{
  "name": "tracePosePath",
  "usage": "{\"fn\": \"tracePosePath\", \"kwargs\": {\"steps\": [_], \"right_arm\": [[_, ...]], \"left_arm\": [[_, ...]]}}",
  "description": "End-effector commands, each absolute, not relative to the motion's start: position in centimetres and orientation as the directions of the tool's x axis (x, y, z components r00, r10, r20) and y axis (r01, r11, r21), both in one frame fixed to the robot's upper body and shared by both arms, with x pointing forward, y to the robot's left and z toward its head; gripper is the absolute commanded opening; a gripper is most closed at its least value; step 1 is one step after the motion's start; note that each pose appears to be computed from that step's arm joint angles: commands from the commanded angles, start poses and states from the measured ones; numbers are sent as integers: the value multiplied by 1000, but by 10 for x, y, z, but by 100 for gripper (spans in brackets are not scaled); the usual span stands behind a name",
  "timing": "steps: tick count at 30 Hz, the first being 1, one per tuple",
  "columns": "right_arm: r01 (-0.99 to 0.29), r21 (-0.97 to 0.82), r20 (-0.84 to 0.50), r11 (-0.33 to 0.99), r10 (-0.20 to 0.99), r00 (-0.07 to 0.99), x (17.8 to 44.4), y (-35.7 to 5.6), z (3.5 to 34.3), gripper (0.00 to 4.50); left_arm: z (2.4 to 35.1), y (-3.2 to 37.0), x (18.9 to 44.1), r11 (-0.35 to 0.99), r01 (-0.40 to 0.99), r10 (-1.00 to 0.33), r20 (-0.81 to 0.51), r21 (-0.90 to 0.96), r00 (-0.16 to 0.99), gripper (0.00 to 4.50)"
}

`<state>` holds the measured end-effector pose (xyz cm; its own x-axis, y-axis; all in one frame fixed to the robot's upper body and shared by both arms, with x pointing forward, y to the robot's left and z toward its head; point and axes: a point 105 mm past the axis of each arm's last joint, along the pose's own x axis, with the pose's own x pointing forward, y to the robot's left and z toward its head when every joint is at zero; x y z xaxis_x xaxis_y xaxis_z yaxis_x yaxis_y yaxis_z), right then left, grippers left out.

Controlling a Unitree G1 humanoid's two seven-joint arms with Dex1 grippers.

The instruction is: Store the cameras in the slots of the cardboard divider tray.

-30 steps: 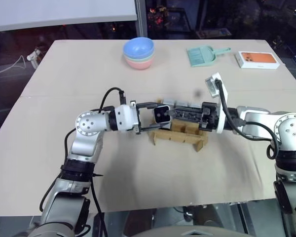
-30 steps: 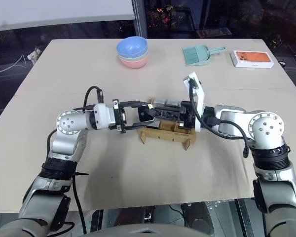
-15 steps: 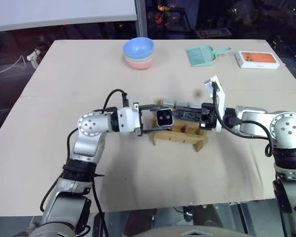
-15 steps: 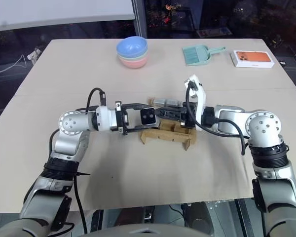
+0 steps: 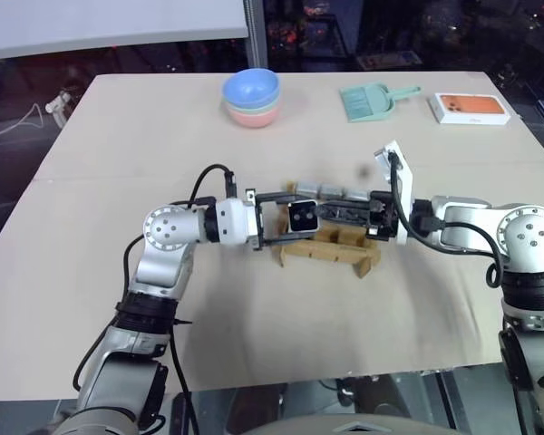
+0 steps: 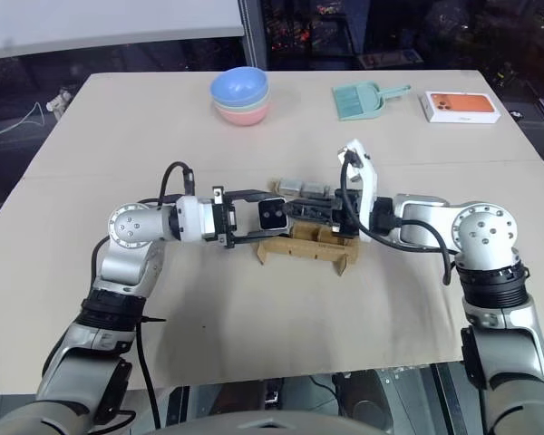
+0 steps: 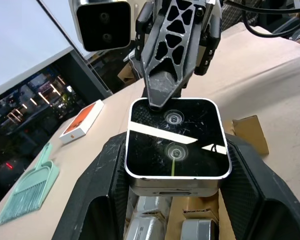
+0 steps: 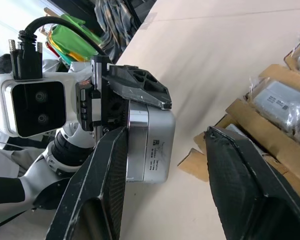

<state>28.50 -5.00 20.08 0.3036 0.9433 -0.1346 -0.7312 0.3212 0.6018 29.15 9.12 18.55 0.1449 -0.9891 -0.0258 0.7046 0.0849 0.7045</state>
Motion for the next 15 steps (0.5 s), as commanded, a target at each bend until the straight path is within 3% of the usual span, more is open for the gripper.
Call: {"fn": "tracePosePath", "kwargs": {"steps": [1,4,8,9,15], "right_arm": [[-750,599,-88,280,954,286,280,-47,213,240],[-753,602,-66,265,957,284,279,-45,217,240],[-754,601,-58,266,955,290,281,-45,219,133],[-754,601,-58,265,955,290,281,-45,219,67],[-758,600,-49,256,958,284,280,-44,220,62]], "left_arm": [[200,88,286,88,661,-993,13,745,118,193],[198,87,285,83,668,-994,9,740,113,193],[196,87,284,72,671,-994,0,738,107,193],[196,87,284,69,672,-995,-3,737,104,193],[194,87,283,64,696,-995,-8,715,99,193]]}}
